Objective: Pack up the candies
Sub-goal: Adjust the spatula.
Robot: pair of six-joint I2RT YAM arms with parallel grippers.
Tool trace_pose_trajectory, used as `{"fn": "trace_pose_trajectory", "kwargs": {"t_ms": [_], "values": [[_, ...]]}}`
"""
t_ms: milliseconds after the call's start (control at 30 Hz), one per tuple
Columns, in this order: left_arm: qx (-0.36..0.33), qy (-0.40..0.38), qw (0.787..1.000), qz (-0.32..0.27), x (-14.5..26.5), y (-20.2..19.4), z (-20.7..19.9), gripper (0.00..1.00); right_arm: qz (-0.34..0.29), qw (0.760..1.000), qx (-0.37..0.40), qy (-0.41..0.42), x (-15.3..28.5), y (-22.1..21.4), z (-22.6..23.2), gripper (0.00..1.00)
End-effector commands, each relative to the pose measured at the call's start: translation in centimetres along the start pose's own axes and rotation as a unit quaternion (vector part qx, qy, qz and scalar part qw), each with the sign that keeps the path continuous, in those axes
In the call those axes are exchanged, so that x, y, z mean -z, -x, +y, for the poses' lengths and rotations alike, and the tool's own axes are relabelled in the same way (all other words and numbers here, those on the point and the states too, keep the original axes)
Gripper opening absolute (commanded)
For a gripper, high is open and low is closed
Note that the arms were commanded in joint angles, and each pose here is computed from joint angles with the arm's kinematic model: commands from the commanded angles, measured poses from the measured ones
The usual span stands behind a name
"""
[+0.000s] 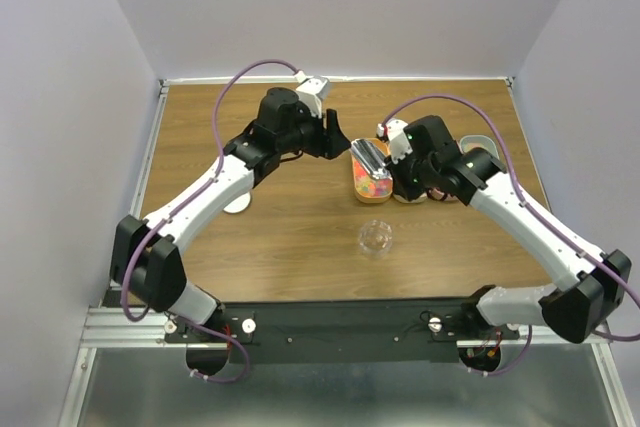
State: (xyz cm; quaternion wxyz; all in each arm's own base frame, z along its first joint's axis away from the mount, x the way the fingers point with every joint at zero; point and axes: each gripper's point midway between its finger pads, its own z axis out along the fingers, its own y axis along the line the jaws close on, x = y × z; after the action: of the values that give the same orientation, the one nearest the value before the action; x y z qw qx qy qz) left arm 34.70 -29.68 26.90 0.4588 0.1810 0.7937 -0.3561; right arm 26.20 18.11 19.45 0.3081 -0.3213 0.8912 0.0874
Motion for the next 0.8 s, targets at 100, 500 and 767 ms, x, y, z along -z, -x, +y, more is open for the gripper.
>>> {"fn": "trace_pose_trajectory", "kwargs": {"t_ms": [100, 500, 767], "values": [[0.006, -0.084, 0.994, 0.074, -1.0, -2.6, -2.2, 0.54, -0.07, 0.996, 0.053, 0.027, 0.4, 1.5, 0.7, 0.01], [0.038, -0.082, 0.992, 0.087, -2.8, -2.5, -1.9, 0.49, -0.095, 0.993, 0.068, 0.023, 0.4, 1.6, 0.6, 0.01], [0.043, -0.024, 0.996, 0.08, -3.6, -2.3, 0.2, 0.53, -0.099, 0.993, 0.069, 0.017, 0.4, 1.6, 0.4, 0.01]]}}
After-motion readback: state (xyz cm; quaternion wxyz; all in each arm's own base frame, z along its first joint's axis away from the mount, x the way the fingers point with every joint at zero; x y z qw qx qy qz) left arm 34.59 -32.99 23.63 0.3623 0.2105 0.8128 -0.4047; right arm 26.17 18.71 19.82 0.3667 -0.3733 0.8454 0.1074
